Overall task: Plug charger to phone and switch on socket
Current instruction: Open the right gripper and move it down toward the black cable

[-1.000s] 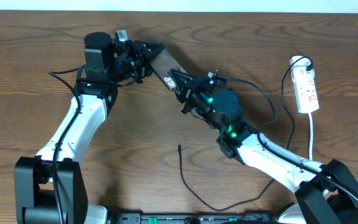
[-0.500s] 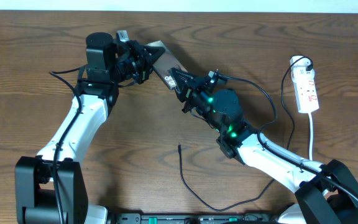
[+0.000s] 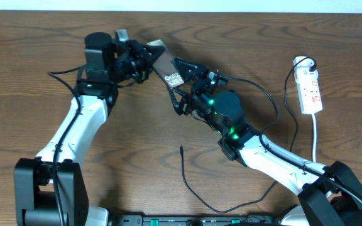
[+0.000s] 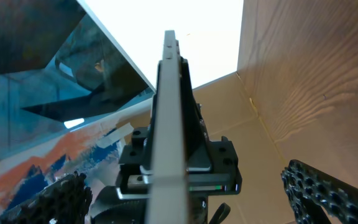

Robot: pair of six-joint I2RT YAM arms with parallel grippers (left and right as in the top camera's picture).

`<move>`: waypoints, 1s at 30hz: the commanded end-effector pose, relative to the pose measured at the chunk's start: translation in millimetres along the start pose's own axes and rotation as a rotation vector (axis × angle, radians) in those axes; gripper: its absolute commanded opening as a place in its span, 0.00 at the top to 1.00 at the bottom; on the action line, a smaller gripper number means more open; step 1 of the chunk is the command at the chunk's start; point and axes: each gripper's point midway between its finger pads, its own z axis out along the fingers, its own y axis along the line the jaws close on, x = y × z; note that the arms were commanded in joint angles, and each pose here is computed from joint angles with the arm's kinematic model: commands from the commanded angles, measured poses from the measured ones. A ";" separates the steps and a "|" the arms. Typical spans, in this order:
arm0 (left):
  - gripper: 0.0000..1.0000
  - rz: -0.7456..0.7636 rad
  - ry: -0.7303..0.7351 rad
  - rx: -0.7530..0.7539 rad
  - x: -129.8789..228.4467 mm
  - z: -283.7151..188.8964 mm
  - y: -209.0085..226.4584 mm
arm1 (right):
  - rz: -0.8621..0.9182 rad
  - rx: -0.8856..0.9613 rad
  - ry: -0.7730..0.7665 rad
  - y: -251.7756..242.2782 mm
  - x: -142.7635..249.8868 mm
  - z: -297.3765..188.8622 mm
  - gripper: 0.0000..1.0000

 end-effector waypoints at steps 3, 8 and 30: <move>0.93 0.137 -0.036 0.064 -35.0 -39.4 -15.6 | -0.309 -0.047 0.015 17.1 -2.0 0.0 0.01; 0.93 0.239 0.003 0.119 -55.0 -79.1 -14.9 | -0.709 -0.078 0.076 23.7 0.2 -2.6 0.01; 0.92 0.463 0.144 0.251 -49.4 -132.7 -17.8 | -1.017 0.947 0.147 -95.5 -45.4 -65.0 0.01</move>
